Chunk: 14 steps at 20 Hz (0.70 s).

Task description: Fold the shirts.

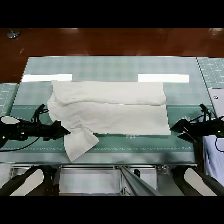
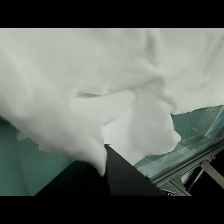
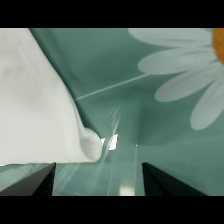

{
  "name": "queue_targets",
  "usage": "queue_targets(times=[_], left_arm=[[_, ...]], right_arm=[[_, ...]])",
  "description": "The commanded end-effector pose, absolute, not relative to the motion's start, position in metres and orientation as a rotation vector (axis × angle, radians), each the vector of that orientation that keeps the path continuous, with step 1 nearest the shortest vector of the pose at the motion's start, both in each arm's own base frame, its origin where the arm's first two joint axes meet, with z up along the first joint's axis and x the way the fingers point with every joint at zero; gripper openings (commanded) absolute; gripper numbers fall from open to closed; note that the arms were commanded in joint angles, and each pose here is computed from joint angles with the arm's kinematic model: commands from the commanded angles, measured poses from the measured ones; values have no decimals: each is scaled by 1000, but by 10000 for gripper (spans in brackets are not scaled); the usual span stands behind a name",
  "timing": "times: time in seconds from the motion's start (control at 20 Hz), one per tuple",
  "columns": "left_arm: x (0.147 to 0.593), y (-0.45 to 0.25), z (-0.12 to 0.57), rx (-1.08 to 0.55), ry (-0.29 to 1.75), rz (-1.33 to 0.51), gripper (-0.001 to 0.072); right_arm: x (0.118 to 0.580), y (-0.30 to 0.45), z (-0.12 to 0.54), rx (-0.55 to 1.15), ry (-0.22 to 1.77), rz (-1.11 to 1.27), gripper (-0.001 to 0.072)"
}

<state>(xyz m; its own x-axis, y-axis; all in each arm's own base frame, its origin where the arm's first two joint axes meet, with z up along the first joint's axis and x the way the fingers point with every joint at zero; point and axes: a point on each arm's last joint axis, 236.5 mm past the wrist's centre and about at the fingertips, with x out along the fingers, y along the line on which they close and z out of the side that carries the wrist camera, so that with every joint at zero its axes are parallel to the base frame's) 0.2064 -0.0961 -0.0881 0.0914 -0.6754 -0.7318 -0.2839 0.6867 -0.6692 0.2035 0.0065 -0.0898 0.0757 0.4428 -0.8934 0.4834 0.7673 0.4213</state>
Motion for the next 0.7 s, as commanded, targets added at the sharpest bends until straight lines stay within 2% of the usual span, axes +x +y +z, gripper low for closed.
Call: queue_targets(times=[0.0, 0.3, 0.35, 0.4, 0.45, 0.65], left_arm=[[207, -97, -87, -830, 1492, -353, 18], [210, -95, -86, -825, 1484, -351, 19], [214, -94, -84, -820, 1473, -349, 19], [219, -92, -81, -812, 1461, -351, 19], [226, -90, -75, -801, 1445, -359, 19], [278, -57, -39, -745, 1288, -328, 19]], right_arm=[[195, 30, -101, 779, 1626, 20, 617], [250, 58, -103, 886, 1513, 75, 611], [254, 65, -101, 860, 1509, 113, 517], [256, 72, -98, 821, 1517, 155, 216], [261, 76, -94, 766, 1504, 202, 22], [313, 61, -52, 697, 1368, 232, 23]])
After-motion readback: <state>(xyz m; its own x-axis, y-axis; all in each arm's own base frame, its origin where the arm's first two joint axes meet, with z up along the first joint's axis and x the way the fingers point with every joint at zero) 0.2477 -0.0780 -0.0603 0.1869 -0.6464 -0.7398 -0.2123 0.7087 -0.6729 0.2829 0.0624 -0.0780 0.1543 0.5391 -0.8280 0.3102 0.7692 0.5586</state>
